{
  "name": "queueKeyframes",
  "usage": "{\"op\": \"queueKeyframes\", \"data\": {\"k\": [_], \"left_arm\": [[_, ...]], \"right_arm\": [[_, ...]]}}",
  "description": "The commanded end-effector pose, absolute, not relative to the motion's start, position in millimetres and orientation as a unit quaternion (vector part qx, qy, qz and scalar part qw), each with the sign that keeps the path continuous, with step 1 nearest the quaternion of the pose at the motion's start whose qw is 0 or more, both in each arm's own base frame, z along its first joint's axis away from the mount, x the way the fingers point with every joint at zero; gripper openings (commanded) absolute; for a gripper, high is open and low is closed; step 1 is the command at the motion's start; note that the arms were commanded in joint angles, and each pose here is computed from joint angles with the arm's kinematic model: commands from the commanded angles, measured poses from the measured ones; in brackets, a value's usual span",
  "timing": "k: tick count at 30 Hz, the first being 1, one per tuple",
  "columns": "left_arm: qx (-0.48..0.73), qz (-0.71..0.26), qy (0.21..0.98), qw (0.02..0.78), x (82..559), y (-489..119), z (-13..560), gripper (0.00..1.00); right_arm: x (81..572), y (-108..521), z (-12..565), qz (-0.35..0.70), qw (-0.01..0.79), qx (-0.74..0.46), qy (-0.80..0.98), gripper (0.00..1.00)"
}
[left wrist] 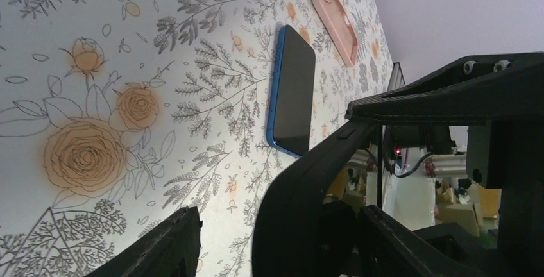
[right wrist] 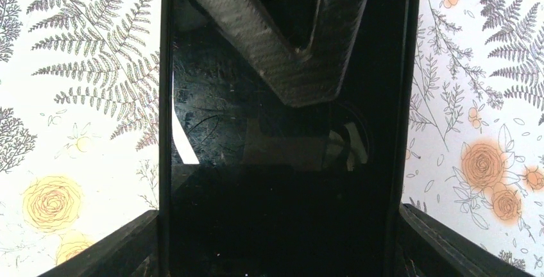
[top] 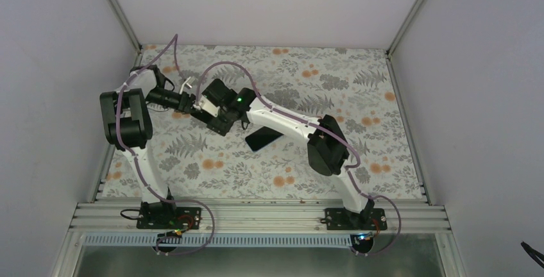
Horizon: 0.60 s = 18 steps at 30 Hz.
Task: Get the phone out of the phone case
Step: Pick up the phone at the center of the board.
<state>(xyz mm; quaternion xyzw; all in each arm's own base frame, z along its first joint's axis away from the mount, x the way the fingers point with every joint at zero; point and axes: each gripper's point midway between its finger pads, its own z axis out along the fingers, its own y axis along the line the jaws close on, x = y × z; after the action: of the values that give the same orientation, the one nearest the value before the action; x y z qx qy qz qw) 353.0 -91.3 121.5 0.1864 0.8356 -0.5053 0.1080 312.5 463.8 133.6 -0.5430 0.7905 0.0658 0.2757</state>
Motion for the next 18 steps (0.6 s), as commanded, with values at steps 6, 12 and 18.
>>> {"op": "queueKeyframes", "data": {"k": [6,12,18], "left_arm": [[0.205,-0.516,0.824,0.111,340.2,-104.8,130.0,0.47],[0.202,-0.522,0.82,0.114,341.7,-107.6,133.4,0.3],[0.202,-0.522,0.821,0.115,344.0,-107.2,133.9,0.14]], "right_arm": [[340.8,481.3,146.2,0.068,0.324,-0.535,0.778,0.67],[348.2,481.6,134.0,0.064,0.322,-0.535,0.778,0.67],[350.9,477.1,129.5,0.064,0.321,-0.535,0.779,0.67]]}}
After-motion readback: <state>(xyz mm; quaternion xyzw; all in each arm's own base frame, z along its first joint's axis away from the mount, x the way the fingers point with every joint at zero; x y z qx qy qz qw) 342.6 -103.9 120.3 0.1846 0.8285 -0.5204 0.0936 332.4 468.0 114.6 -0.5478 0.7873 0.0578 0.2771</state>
